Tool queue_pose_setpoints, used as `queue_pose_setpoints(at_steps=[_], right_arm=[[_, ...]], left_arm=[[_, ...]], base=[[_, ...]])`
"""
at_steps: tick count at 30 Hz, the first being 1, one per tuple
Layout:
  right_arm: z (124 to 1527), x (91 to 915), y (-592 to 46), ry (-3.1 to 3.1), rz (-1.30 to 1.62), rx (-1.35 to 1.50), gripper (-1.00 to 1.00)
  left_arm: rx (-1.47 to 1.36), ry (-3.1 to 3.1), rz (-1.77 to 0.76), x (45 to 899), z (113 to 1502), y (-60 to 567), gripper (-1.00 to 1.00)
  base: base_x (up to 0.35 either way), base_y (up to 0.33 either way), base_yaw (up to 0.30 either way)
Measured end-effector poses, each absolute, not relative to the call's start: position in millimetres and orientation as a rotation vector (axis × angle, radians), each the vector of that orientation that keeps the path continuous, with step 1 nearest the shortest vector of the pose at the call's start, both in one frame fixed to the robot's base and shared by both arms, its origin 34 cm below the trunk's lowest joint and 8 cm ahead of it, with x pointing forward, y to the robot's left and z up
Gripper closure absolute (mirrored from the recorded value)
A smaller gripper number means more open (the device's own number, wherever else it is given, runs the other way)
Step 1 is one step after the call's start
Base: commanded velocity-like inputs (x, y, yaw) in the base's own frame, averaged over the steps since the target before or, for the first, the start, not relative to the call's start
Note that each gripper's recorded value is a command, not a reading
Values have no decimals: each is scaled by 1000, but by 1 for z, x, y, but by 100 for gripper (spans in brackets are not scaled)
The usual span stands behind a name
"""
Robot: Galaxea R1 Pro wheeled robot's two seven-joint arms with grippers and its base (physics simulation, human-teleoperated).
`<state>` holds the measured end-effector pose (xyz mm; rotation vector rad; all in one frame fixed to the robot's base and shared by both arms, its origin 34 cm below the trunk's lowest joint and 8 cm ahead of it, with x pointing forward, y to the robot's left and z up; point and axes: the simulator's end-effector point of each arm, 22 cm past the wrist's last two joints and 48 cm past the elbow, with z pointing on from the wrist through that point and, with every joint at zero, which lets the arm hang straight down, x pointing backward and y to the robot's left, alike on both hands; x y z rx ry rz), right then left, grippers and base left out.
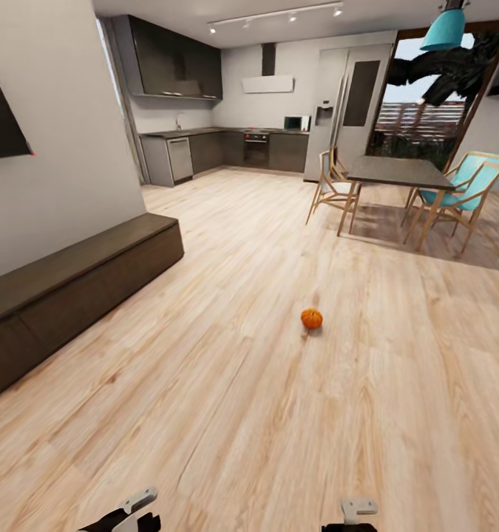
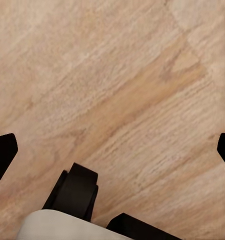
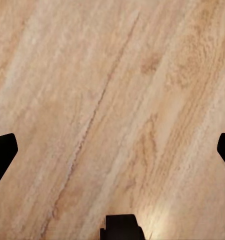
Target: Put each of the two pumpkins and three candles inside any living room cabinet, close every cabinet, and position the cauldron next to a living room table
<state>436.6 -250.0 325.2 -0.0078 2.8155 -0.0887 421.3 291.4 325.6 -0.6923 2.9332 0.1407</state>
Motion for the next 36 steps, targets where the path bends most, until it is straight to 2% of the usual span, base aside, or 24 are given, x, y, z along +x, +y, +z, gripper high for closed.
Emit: queue_pose_setpoints(at_steps=[13,36], right_arm=[[325,437,-249,2816,-87,-10,-100],[325,436,-249,2816,-87,-7,-100]], left_arm=[[-690,2934,141,421,326,291,-100],[-690,2934,142,421,326,292,-100]], base=[[233,-195,70],[255,-211,277]])
